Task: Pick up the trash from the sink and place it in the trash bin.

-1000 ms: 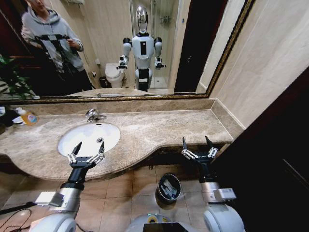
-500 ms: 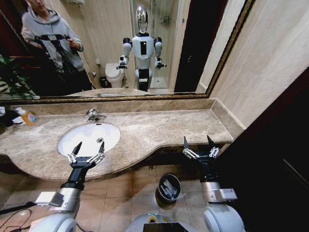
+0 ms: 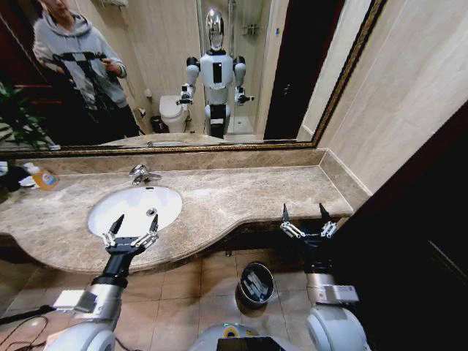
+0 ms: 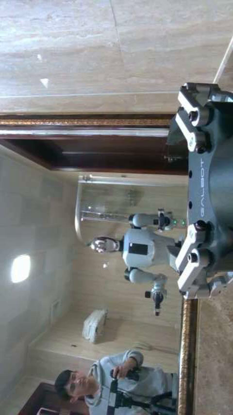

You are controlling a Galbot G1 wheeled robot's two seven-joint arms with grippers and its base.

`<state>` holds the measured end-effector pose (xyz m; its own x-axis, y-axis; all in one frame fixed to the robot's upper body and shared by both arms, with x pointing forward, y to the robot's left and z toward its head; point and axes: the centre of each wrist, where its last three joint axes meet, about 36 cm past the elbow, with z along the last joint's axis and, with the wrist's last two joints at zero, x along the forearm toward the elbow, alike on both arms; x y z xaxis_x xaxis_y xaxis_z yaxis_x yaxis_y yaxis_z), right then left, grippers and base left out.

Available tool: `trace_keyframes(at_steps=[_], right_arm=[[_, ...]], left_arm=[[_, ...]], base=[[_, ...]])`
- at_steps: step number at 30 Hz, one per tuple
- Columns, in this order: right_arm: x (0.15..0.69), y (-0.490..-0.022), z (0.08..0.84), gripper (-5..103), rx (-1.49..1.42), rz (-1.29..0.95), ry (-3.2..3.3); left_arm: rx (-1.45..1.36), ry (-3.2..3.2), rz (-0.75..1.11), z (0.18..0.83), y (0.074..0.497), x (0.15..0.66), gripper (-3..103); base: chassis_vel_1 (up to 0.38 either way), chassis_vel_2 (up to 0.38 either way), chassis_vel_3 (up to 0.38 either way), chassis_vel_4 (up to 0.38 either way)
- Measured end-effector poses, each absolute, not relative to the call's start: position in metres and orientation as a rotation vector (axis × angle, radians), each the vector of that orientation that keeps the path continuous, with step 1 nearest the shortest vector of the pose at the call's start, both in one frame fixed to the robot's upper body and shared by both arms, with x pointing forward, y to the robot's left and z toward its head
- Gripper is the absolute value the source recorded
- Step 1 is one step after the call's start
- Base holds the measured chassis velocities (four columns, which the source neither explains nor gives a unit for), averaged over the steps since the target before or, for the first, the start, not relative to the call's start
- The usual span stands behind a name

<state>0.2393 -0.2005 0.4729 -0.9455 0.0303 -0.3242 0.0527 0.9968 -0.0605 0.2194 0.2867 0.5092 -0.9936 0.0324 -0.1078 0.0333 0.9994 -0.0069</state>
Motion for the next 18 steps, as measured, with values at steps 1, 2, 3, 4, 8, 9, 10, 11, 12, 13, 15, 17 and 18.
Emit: trace_keyframes(at_steps=[1, 2, 3, 4, 8, 9, 10, 11, 12, 13, 15, 17, 18], right_arm=[[0.2392, -0.2004, 0.4732, 100, 0.059, -0.097, 2.811], [0.2391, -0.2003, 0.4734, 100, 0.058, -0.097, 2.811], [0.2391, -0.2003, 0.4735, 100, 0.057, -0.097, 2.812], [0.2391, -0.2003, 0.4735, 100, 0.057, -0.097, 2.812], [0.2390, -0.2002, 0.4736, 100, 0.056, -0.096, 2.812], [0.2390, -0.2001, 0.4737, 100, 0.055, -0.096, 2.813], [0.2390, -0.2001, 0.4737, 100, 0.055, -0.096, 2.813], [0.2389, -0.2001, 0.4737, 100, 0.055, -0.096, 2.813], [0.2389, -0.2001, 0.4737, 100, 0.055, -0.096, 2.813], [0.2389, -0.2001, 0.4737, 100, 0.055, -0.096, 2.813], [0.2389, -0.2001, 0.4738, 100, 0.054, -0.096, 2.813], [0.2389, -0.2001, 0.4738, 100, 0.054, -0.096, 2.813], [0.2388, -0.2001, 0.4738, 100, 0.054, -0.096, 2.813]], left_arm=[[0.050, 3.033, -0.013, 0.5092, 0.2867, 0.2194, 100], [0.050, 3.033, -0.013, 0.5092, 0.2867, 0.2194, 100], [0.050, 3.033, -0.013, 0.5093, 0.2867, 0.2194, 100], [0.050, 3.033, -0.013, 0.5093, 0.2867, 0.2194, 100], [0.050, 3.033, -0.013, 0.5092, 0.2867, 0.2194, 100], [0.050, 3.033, -0.013, 0.5093, 0.2867, 0.2194, 100], [0.050, 3.033, -0.013, 0.5092, 0.2867, 0.2194, 100], [0.050, 3.033, -0.013, 0.5092, 0.2867, 0.2194, 100], [0.050, 3.033, -0.013, 0.5092, 0.2867, 0.2194, 100], [0.050, 3.033, -0.013, 0.5092, 0.2867, 0.2194, 100], [0.050, 3.033, -0.013, 0.5092, 0.2867, 0.2194, 100], [0.050, 3.033, -0.013, 0.5093, 0.2867, 0.2194, 100], [0.050, 3.033, -0.013, 0.5092, 0.2867, 0.2194, 100]], base=[[0.000, 0.000, 0.000, 0.000], [0.000, 0.000, 0.000, 0.000], [0.000, 0.000, 0.000, 0.000], [0.000, 0.000, 0.000, 0.000], [0.000, 0.000, 0.000, 0.000], [0.000, 0.000, 0.000, 0.000], [0.000, 0.000, 0.000, 0.000], [0.000, 0.000, 0.000, 0.000], [0.000, 0.000, 0.000, 0.000], [0.000, 0.000, 0.000, 0.000], [0.000, 0.000, 0.000, 0.000], [0.000, 0.000, 0.000, 0.000], [0.000, 0.000, 0.000, 0.000]])
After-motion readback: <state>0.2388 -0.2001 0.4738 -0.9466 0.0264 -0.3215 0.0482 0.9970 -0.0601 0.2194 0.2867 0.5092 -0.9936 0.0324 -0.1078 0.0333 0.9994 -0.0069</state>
